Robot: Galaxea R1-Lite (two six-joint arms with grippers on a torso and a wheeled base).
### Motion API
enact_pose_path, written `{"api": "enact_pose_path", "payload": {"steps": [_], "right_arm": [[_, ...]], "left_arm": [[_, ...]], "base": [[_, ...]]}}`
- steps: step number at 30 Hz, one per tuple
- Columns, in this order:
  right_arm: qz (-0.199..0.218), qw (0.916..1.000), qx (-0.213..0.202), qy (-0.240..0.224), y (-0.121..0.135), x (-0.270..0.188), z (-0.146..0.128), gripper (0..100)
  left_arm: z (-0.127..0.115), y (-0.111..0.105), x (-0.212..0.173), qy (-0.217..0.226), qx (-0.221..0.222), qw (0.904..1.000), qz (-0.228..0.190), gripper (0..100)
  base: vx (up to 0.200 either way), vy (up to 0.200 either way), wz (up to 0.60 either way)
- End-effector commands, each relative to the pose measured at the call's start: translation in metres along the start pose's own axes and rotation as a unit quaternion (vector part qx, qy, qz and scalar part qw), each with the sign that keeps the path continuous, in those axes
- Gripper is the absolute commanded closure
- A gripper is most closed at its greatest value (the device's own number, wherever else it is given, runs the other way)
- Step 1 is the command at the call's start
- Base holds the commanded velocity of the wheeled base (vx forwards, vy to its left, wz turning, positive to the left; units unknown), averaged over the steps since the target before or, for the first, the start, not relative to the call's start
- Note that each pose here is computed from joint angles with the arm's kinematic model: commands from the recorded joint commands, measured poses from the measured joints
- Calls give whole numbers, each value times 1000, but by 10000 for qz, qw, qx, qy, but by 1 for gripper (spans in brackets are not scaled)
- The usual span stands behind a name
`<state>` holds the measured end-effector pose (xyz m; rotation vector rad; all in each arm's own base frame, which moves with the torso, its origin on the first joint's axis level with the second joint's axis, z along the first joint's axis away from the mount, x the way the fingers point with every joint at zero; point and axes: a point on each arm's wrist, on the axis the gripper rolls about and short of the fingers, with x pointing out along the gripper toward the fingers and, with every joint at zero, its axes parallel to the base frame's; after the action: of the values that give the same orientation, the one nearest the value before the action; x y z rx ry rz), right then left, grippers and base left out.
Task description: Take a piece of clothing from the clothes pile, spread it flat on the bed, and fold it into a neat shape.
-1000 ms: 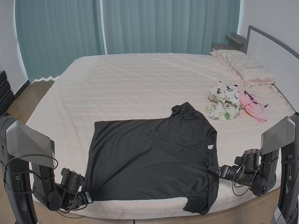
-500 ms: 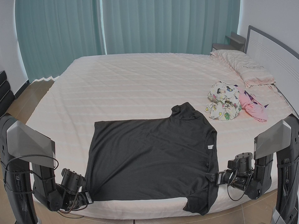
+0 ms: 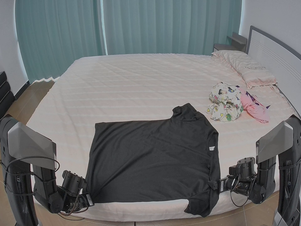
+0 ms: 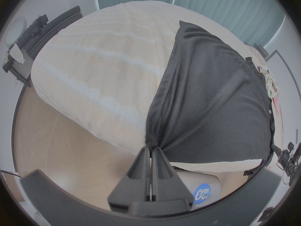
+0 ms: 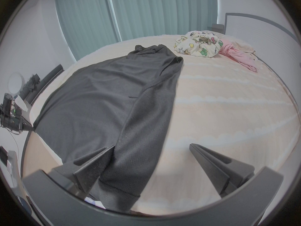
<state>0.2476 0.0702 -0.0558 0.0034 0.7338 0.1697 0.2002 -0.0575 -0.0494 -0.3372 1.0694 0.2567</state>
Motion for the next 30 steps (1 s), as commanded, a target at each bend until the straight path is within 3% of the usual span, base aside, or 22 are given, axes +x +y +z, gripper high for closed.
{"api": "enact_pose_path", "payload": {"steps": [1,10,17,27,30], "right_arm": [[-317,9993,5,203,-13,-2,-8,0],[-1038,9935,185,432,-56,-29,-20,0],[-909,9935,468,500,-68,-43,-22,0],[-1340,9882,460,579,-99,-49,-27,0],[-1280,9891,543,478,-104,-52,-25,0]], "left_arm": [[0,0,0,12,4,10000,7,100],[-1,0,0,18,5,10000,12,100],[-1,0,0,15,12,10000,15,100],[-1,0,0,20,13,10000,19,100],[-1,1,0,26,22,10000,24,100]], "base": [[0,0,0],[0,0,0],[0,0,0],[0,0,0],[0,0,0]]}}
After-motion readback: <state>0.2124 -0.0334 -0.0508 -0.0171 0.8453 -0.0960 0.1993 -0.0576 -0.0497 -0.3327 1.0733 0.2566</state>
